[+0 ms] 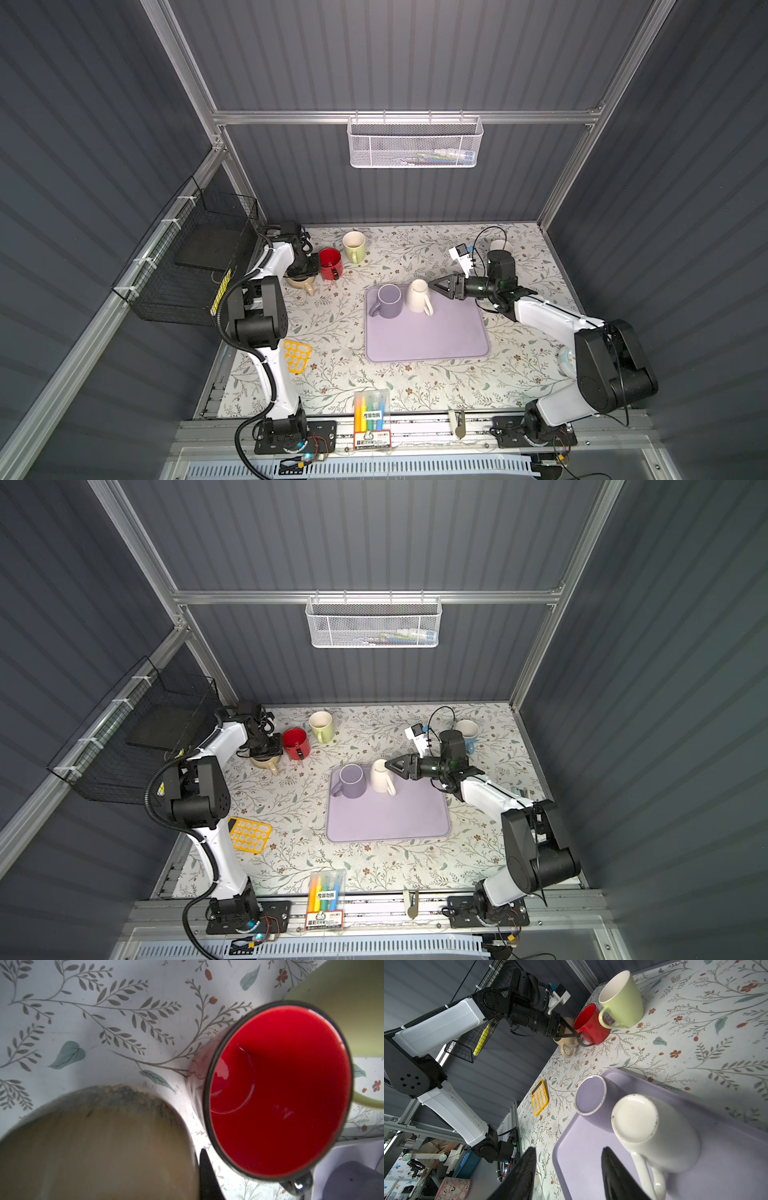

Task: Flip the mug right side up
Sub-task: 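Move the beige mug with the left gripper beside the red mug beyond the tray, then lower the beige mug upright onto the table and open the left gripper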

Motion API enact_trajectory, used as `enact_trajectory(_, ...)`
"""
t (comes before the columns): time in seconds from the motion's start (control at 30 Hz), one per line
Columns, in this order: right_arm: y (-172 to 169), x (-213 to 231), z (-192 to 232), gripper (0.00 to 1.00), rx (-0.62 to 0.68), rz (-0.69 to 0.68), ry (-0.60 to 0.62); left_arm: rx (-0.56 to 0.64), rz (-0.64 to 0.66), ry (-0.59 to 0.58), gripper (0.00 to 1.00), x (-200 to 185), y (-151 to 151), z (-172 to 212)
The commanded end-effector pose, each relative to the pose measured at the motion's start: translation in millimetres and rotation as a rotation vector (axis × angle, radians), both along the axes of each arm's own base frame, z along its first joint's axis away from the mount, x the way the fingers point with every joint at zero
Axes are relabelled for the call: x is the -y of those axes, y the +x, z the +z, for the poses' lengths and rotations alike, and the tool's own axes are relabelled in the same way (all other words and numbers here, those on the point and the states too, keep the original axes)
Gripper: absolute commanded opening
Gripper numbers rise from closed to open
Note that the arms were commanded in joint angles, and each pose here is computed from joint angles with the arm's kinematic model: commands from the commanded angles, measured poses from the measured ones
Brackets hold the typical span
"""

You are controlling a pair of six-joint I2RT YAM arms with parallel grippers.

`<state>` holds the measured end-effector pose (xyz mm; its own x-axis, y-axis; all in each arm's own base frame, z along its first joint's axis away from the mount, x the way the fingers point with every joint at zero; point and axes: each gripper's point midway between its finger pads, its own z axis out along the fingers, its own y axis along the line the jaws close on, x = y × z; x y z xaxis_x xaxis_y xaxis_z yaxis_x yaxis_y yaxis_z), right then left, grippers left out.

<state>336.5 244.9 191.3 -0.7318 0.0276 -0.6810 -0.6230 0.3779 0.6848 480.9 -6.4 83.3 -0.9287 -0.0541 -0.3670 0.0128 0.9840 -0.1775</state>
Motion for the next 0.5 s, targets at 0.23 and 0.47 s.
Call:
enact_trajectory(0.23,-1,2,-5,0.54,-0.002,0.0,0.0,0.061,-0.006,-0.017,0.07,-6,21,14)
enact_trajectory(0.47,0,2,-6,0.54,-0.004,-0.002,0.0,0.056,-0.011,-0.031,0.11,-4,25,10)
